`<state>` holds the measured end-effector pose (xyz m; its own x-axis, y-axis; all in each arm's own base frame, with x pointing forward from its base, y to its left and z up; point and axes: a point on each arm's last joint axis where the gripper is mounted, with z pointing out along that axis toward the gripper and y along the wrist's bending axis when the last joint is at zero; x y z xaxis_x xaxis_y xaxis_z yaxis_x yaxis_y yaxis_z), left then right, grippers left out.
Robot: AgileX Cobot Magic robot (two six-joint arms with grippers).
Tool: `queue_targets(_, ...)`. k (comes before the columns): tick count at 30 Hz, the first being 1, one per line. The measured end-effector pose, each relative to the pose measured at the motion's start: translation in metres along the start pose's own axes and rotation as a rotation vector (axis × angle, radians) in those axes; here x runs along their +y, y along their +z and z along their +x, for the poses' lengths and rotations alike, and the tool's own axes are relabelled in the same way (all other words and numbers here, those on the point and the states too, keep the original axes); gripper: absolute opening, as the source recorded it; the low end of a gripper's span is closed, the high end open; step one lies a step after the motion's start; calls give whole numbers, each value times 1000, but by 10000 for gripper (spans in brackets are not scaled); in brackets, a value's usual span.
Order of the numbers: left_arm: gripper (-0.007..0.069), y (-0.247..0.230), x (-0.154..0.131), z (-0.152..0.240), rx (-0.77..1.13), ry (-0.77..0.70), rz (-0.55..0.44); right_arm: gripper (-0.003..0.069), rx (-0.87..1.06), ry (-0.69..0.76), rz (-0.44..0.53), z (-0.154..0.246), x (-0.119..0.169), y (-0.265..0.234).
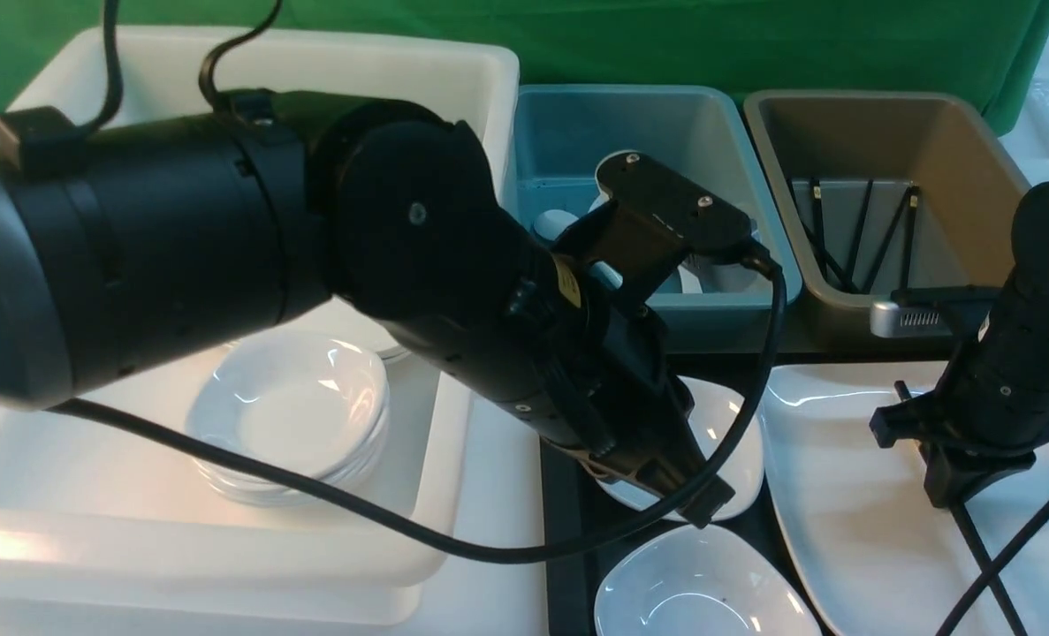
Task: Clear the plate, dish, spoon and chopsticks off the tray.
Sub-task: Use the right arm to grab a pair of chopsticks from the plate
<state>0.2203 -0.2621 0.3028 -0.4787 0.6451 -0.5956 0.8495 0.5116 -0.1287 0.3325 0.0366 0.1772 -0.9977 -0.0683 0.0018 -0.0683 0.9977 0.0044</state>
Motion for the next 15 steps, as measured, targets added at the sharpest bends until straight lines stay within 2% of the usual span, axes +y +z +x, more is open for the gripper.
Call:
queue_targets(6,1,0,0,0,2,-5,1,75,-66,-67,-65,15,20,-40)
queue_targets(15,1,0,0,0,1,-21,0,75,-102,-106,-122,23,25,-73)
